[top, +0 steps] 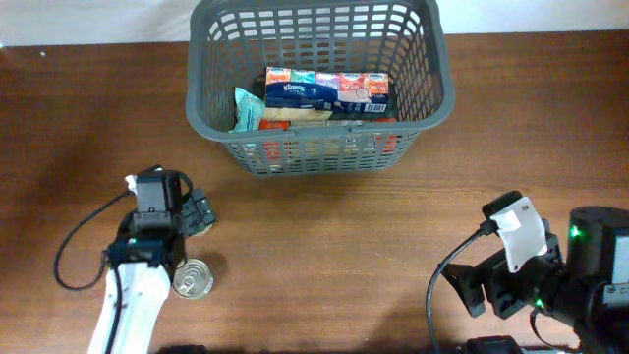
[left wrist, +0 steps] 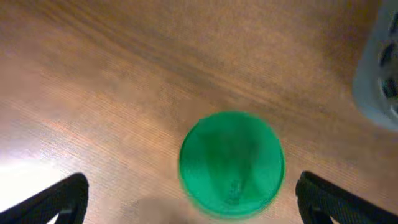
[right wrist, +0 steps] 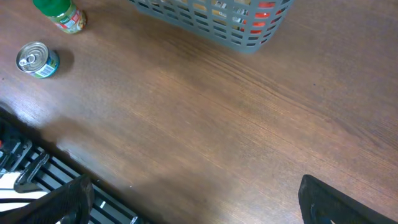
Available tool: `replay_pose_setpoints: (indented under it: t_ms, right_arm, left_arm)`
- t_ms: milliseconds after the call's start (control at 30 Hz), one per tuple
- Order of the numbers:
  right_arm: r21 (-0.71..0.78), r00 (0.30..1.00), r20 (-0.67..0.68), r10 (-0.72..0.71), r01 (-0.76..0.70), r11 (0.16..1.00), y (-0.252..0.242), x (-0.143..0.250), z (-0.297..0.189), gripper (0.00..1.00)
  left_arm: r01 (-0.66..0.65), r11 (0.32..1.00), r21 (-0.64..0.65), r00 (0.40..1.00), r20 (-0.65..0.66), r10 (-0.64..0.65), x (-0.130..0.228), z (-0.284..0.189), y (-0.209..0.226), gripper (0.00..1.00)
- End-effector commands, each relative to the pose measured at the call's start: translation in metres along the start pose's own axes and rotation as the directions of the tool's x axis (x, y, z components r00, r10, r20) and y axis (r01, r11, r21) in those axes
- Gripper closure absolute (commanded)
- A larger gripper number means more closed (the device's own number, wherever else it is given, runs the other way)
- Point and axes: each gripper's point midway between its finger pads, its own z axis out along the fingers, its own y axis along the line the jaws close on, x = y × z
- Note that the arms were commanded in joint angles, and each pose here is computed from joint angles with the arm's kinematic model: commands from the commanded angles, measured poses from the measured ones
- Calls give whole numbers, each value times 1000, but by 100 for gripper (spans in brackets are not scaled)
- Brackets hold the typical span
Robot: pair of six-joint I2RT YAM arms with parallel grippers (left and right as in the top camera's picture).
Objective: Pack container
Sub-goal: 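Move the left gripper to the green-lidded jar and grasp it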
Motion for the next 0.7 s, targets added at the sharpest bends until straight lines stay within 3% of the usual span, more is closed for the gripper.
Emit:
replay_pose_setpoints:
  t_ms: [0,467,533,667]
  right_arm:
    - [-4,1000,2,8,-8,1000,0,0,0,1]
    - [-4,1000,2,8,-8,1000,0,0,0,1]
    - [-4,1000,2,8,-8,1000,0,0,0,1]
    - [-4,1000,2,8,-8,1000,0,0,0,1]
  left_arm:
    - [37,999,8,998,-58,-37,11,25,-7,1]
    - [27,999,33,990,-139,-22,26,64,-22,0]
    - [28,999,35,991,-135,-23,25,64,-22,4]
    - [32,999,43,993,-116,-27,20,65,-24,26]
